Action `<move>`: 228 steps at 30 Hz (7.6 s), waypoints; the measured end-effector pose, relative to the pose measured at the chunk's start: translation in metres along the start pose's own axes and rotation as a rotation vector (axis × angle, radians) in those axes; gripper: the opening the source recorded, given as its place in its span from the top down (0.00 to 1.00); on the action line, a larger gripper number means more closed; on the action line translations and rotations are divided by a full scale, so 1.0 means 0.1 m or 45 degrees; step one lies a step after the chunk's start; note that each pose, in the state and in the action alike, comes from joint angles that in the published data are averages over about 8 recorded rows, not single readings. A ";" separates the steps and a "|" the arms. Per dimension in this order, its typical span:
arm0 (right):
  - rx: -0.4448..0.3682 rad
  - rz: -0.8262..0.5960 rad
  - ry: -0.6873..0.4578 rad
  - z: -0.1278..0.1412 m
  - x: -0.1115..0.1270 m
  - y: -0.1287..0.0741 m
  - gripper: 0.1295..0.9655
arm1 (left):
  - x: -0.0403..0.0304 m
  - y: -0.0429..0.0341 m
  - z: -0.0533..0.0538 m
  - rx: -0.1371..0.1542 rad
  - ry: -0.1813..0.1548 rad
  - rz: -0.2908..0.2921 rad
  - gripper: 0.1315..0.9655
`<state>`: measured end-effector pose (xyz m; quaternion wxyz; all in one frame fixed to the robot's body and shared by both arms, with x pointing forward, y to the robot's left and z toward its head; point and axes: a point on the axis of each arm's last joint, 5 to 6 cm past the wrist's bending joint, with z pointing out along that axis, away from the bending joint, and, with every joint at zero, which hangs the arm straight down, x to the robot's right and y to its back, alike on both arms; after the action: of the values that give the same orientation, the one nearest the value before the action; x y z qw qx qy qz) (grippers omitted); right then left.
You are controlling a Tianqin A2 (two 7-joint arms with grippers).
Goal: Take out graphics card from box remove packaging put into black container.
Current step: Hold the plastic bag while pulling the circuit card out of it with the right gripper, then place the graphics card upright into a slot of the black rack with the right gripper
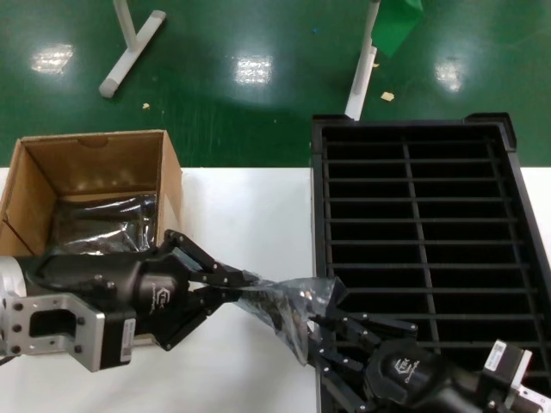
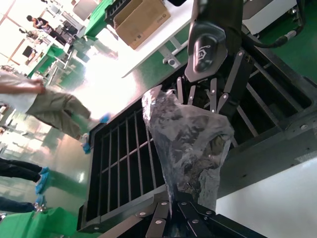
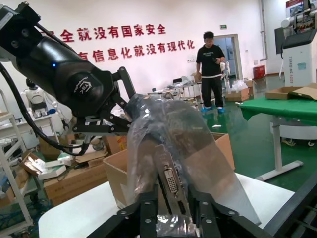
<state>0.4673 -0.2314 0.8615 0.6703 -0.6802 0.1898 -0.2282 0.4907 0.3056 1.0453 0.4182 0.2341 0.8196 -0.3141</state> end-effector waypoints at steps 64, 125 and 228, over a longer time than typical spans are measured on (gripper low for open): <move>0.007 0.030 -0.018 0.00 -0.01 0.00 0.91 | 0.173 0.214 -0.01 -0.075 0.070 -0.038 0.99; -0.060 -0.067 -0.153 0.08 0.06 -0.14 0.91 | 0.202 0.302 -0.01 -0.068 0.098 0.050 0.99; -0.871 -1.130 -0.442 -1.31 0.93 -2.32 0.91 | 1.039 1.179 -0.33 0.008 -0.075 -0.131 0.99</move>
<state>0.4584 -0.3848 1.0983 0.2742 -0.8997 -0.1628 -0.2980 0.4932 0.4229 0.9359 0.4246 0.1834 0.8169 -0.3444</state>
